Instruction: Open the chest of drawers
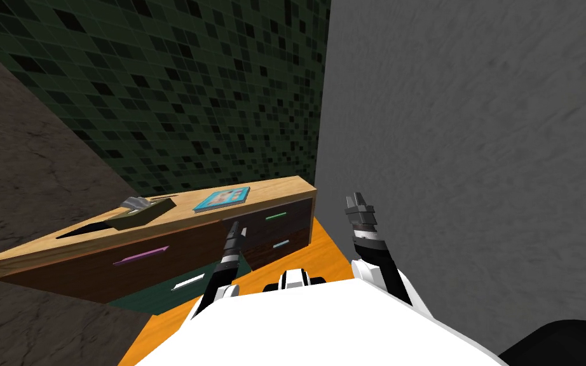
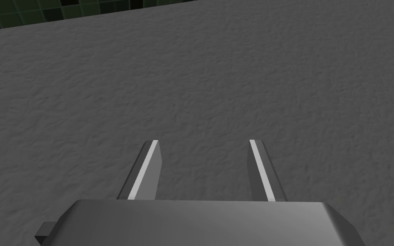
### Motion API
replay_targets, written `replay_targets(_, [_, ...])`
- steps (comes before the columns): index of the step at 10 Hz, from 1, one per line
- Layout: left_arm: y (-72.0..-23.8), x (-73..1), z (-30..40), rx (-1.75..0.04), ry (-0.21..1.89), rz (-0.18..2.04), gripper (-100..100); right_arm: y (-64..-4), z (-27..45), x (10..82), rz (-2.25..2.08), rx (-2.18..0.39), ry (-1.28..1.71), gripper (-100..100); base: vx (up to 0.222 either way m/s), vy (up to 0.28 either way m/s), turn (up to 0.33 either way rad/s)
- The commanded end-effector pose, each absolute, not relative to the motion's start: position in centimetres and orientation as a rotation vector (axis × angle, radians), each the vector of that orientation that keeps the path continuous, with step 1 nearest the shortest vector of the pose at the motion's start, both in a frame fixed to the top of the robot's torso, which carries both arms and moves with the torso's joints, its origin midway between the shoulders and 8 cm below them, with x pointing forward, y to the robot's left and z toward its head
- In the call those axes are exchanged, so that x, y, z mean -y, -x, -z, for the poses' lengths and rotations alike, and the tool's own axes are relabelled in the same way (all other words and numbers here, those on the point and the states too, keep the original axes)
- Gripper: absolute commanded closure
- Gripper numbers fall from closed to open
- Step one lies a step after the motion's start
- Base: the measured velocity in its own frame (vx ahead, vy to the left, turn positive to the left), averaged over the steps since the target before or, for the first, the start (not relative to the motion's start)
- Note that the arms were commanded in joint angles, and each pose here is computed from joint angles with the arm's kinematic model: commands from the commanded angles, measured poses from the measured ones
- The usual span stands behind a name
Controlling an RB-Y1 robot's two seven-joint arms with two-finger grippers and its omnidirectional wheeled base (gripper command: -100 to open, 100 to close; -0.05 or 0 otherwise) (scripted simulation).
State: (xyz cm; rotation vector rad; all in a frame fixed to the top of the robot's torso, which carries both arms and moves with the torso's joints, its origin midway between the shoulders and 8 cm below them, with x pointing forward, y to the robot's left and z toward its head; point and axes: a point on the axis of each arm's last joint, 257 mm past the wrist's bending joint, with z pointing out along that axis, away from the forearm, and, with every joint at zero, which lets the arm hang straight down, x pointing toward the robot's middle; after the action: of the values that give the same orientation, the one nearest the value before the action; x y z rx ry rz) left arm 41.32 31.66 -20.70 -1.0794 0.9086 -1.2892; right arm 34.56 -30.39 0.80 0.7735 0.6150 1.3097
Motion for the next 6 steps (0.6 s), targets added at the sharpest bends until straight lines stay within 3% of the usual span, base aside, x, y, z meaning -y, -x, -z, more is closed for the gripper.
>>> replay_targets(1, [-41.4, -32.4, 22.9, -0.918, 1.127, 1.273, -100, -34.6, -0.8, 30.4, -1.31, -0.615, -0.773, 0, 0.073, -0.105, 0.024])
replay_targets(6, [-41.4, -33.3, 27.4, -0.919, 1.236, 1.245, -100, -34.6, -0.8, 30.4, -1.31, -0.615, -0.773, 0, 0.076, -0.112, 0.028])
